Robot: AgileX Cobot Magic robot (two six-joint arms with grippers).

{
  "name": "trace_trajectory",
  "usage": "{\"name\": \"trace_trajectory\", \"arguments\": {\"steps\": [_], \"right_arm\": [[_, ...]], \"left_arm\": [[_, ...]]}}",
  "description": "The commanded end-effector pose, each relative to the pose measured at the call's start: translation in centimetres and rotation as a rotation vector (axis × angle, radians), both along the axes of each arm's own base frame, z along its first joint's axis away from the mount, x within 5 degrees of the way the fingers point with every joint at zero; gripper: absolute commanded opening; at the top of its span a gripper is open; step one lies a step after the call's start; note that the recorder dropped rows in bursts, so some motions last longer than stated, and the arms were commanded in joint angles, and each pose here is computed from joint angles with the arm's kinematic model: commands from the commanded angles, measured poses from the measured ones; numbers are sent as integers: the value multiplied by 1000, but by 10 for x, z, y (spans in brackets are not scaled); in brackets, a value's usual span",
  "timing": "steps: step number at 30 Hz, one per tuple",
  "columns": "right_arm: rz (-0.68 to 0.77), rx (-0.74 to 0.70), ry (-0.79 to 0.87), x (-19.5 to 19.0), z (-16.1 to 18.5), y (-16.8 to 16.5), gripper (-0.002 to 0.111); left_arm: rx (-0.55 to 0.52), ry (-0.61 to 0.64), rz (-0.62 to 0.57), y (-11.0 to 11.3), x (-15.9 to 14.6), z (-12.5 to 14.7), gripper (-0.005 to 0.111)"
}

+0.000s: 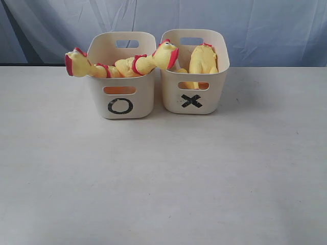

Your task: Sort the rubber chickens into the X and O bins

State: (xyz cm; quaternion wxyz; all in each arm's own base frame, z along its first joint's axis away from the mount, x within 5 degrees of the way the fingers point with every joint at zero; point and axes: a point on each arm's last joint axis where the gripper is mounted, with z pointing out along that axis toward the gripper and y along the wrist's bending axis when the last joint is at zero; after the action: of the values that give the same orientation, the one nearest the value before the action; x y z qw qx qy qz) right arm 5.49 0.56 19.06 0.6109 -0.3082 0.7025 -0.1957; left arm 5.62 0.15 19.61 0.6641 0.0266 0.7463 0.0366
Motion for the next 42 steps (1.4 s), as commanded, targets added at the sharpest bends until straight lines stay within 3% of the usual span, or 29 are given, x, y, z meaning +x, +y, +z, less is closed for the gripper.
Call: {"name": "trace_trajectory", "arguments": {"steps": [1, 37, 42], "right_arm": [[4, -4, -7, 0, -1, 0, -1], [3, -2, 11, 0, -2, 0, -1], [-30, 172, 29, 0, -2, 0, -1]], "left_arm": [[-8, 29, 2, 0, -1, -4, 0], [-4, 0, 1, 0, 0, -1, 0], [-4, 0, 1, 0, 0, -1, 0]]}}
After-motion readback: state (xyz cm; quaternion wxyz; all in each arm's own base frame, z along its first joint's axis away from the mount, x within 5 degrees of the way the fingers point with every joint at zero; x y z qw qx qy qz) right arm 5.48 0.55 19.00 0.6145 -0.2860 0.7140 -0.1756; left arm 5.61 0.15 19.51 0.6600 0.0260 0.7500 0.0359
